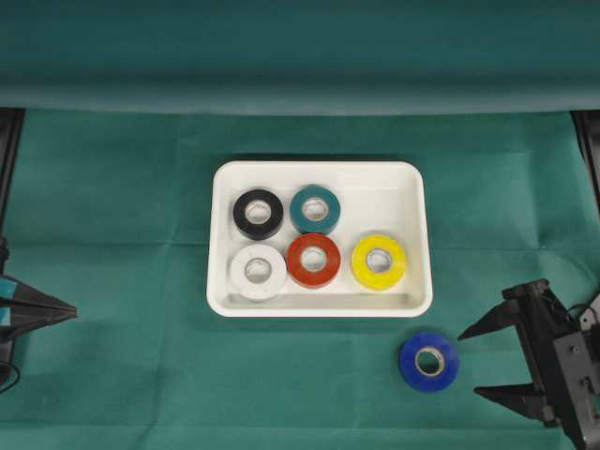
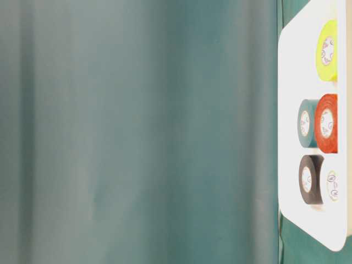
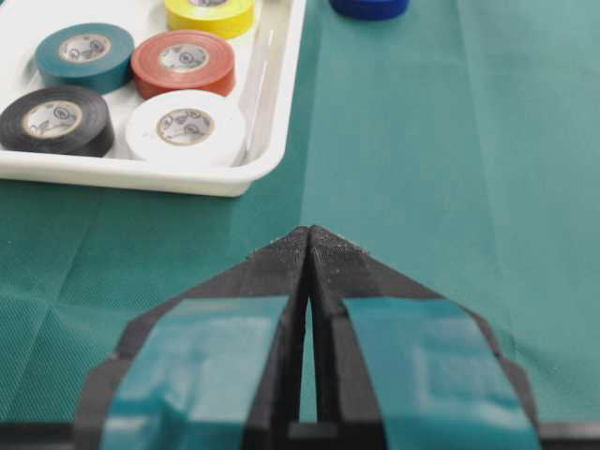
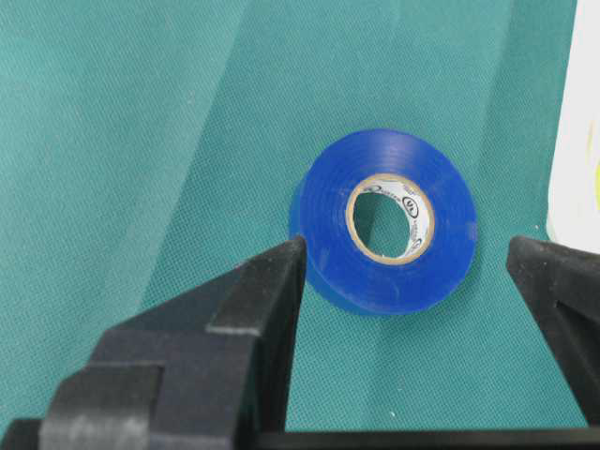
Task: Put the tape into the white case with the right arm.
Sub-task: 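Lower the right gripper into the blue tape roll's hole and close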
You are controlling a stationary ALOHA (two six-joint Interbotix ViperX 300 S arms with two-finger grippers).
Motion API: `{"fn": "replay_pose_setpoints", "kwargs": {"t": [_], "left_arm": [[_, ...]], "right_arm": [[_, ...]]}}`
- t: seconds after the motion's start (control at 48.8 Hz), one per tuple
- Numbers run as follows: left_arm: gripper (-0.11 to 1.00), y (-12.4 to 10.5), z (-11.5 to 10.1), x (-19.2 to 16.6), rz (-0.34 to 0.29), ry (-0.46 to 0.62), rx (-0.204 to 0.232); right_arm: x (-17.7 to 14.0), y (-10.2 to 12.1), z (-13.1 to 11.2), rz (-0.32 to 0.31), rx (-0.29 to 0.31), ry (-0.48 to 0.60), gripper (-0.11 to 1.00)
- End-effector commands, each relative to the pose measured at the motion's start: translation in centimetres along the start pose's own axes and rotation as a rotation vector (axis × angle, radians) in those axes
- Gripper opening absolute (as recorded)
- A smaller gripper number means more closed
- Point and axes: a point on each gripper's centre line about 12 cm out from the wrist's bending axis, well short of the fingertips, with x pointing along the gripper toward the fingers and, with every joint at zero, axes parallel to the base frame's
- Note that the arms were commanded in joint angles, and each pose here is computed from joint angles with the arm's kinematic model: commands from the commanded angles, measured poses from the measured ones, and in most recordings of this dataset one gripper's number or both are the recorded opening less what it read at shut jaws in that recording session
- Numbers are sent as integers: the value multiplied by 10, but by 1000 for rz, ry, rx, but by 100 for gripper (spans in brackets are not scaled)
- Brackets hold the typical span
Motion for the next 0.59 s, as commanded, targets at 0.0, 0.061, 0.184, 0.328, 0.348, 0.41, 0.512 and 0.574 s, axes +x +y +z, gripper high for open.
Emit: {"fn": "replay_pose_setpoints", "kwargs": {"t": [0.0, 0.061, 0.184, 0.328, 0.348, 0.41, 0.512, 0.574], "left_arm": [[0, 0, 6, 0, 3, -14, -1], [0, 0, 6, 0, 3, -14, -1], [0, 0, 5, 0, 1, -12, 0], [0, 0, 6, 0, 3, -14, -1], [0, 0, 6, 0, 3, -14, -1], [0, 0, 5, 0, 3, -12, -1], [0, 0, 6, 0, 3, -14, -1], [0, 0, 6, 0, 3, -14, -1]], "right_arm": [[2, 2, 8, 13, -2, -17, 69], [4, 4, 10, 22, -5, -16, 69], [15, 7, 15, 37, -11, 8, 69], [31, 7, 21, 37, -18, 53, 69], [33, 7, 23, 36, -18, 57, 69], [39, 7, 25, 37, -19, 68, 69], [46, 8, 26, 38, -22, 87, 69], [47, 8, 26, 35, -22, 97, 69]]}}
